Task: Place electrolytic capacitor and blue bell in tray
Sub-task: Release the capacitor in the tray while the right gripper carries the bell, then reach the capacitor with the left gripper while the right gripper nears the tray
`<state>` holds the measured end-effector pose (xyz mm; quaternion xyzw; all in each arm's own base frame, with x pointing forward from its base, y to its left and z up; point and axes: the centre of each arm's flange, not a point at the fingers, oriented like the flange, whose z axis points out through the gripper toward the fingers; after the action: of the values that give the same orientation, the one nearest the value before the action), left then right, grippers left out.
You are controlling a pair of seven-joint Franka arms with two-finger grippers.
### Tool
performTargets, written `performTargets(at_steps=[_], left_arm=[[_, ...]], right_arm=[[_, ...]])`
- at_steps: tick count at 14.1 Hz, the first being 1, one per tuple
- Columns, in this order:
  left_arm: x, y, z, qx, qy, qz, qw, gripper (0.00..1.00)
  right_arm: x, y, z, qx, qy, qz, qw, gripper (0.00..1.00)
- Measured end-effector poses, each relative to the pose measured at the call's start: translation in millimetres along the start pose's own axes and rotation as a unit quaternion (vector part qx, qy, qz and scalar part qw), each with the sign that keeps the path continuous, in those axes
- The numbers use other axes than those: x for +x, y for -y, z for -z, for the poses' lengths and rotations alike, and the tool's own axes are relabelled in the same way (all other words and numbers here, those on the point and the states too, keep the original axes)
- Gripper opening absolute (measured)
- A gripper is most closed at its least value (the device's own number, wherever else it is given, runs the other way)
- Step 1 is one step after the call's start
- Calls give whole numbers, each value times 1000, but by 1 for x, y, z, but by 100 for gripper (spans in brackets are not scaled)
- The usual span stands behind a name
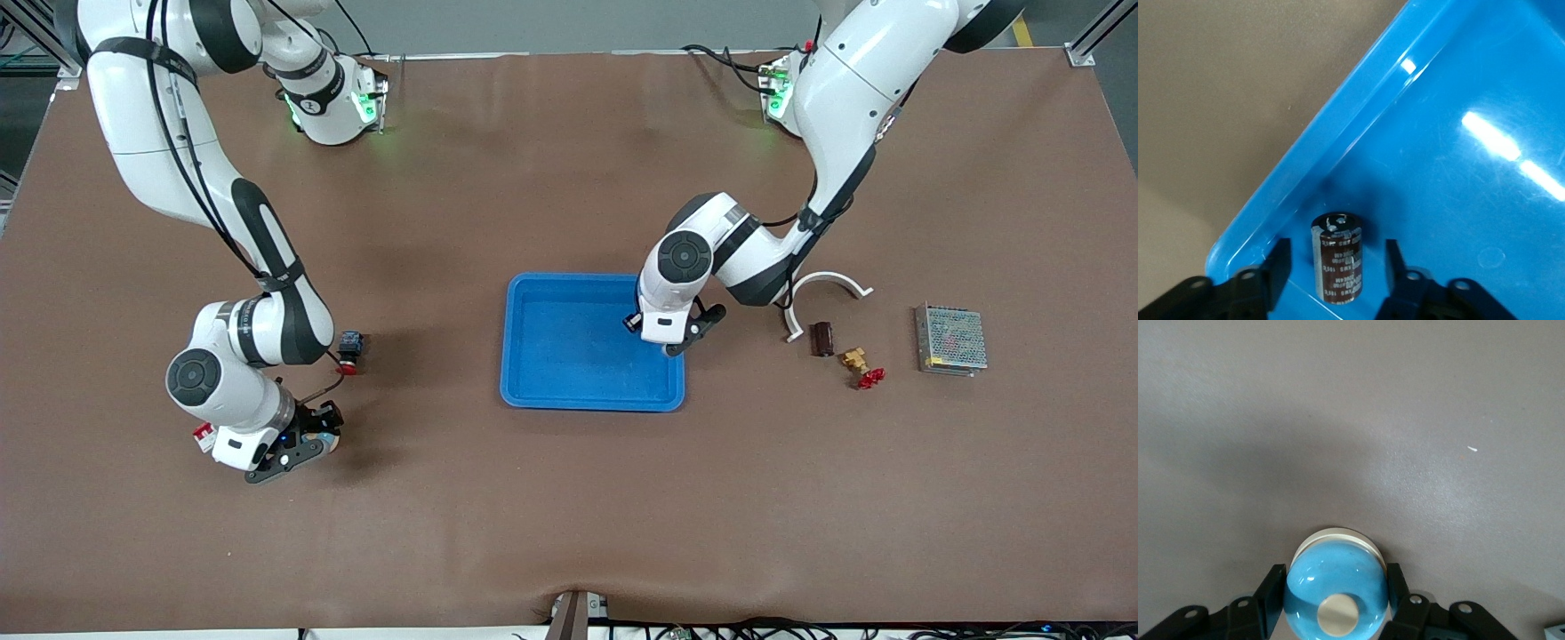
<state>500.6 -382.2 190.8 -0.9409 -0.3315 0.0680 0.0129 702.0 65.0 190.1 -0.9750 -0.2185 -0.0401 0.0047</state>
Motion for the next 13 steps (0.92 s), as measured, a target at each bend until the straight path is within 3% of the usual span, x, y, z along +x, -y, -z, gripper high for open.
performTargets(at_steps=[3,9,13], left_arm=[[5,-7,11,-9,-5,1,1000,98],[39,-23,82,2,-30,-1,1000,100],[94,-8,141,-3,-48,-30,998,100]], right_arm=[[16,3,23,19,16,-10,1000,66],[53,66,79,27,38,-101,994,66],[64,124,101,26,52,-176,983,66]])
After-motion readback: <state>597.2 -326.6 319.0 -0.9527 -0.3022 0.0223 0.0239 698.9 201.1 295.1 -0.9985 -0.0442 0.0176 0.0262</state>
